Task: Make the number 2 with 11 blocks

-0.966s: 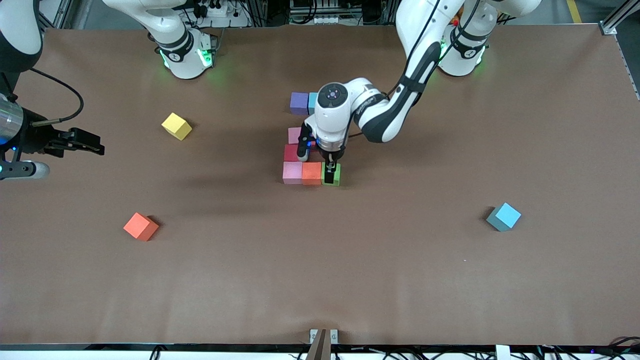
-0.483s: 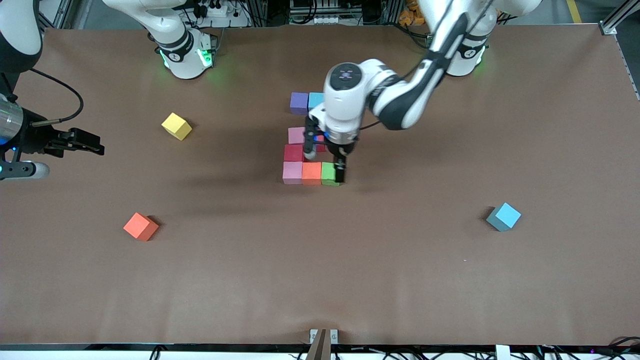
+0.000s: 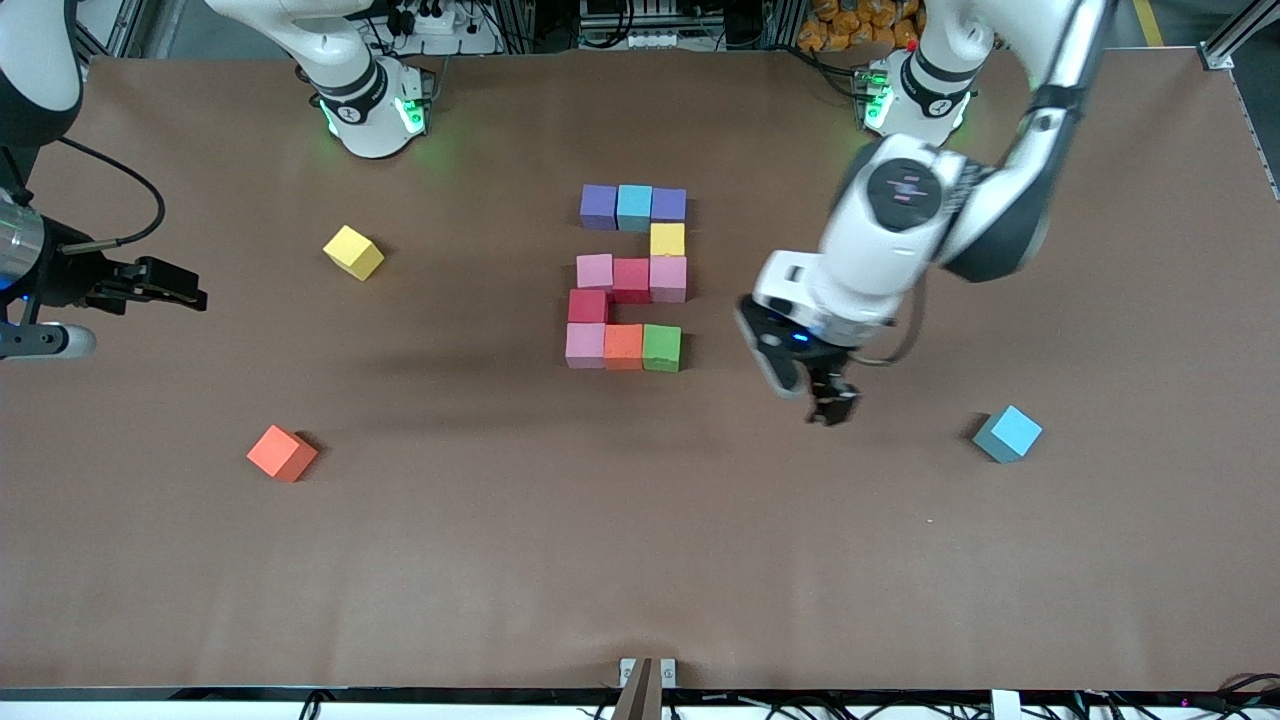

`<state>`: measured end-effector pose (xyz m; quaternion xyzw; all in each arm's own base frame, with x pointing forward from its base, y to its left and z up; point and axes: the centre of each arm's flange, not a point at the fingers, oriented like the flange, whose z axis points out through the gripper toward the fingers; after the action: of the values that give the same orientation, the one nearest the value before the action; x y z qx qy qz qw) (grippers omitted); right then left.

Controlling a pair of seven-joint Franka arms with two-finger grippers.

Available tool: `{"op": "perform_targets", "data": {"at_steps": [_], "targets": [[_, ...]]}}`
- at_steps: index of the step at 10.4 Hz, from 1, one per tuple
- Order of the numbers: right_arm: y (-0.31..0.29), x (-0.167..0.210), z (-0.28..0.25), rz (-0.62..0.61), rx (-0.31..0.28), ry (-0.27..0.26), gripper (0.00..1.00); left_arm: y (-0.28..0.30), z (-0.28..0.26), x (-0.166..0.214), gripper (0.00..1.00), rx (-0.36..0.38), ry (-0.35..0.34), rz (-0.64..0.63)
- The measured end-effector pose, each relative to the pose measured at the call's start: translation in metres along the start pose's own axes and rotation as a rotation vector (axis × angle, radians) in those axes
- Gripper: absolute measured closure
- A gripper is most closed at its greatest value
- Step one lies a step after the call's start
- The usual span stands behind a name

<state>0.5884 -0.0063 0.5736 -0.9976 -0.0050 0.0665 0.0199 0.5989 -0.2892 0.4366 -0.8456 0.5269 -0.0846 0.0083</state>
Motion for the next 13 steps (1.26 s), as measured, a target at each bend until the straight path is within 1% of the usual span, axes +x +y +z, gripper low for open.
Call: {"op": "perform_targets", "data": {"at_steps": [1,2,4,5,7,8,10,12,13], "targets": [[0.003,0.000,0.000,0.013,0.001,0.000,0.00,-0.025,-0.018,-0.017,0.00,-0.023,-0.013,-0.088],[0.005,0.000,0.000,0.023,0.002,-0.001,0.00,-0.046,-0.034,-0.035,0.00,-0.030,-0.030,-0.181],[0.001,0.000,0.001,0.030,0.006,-0.005,0.00,-0.075,-0.070,-0.071,0.00,-0.020,-0.055,-0.390],[-0.001,0.000,0.001,0.028,0.006,-0.007,0.00,-0.083,-0.090,-0.087,0.00,-0.012,-0.053,-0.467],[-0.002,-0.001,0.002,0.030,0.006,-0.010,0.00,-0.103,-0.115,-0.123,0.00,-0.003,-0.053,-0.571],[-0.001,-0.001,0.002,0.033,0.007,-0.011,0.00,-0.107,-0.121,-0.134,0.00,-0.003,-0.057,-0.631],[0.003,0.000,0.003,0.042,0.008,-0.012,0.00,-0.104,-0.135,-0.142,0.00,-0.008,-0.066,-0.751],[0.004,0.000,0.004,0.044,0.008,-0.011,0.00,-0.096,-0.159,-0.152,0.00,-0.014,-0.078,-0.887],[0.004,0.000,0.003,0.044,0.008,-0.011,0.00,-0.092,-0.170,-0.159,0.00,-0.018,-0.086,-0.933]]}}
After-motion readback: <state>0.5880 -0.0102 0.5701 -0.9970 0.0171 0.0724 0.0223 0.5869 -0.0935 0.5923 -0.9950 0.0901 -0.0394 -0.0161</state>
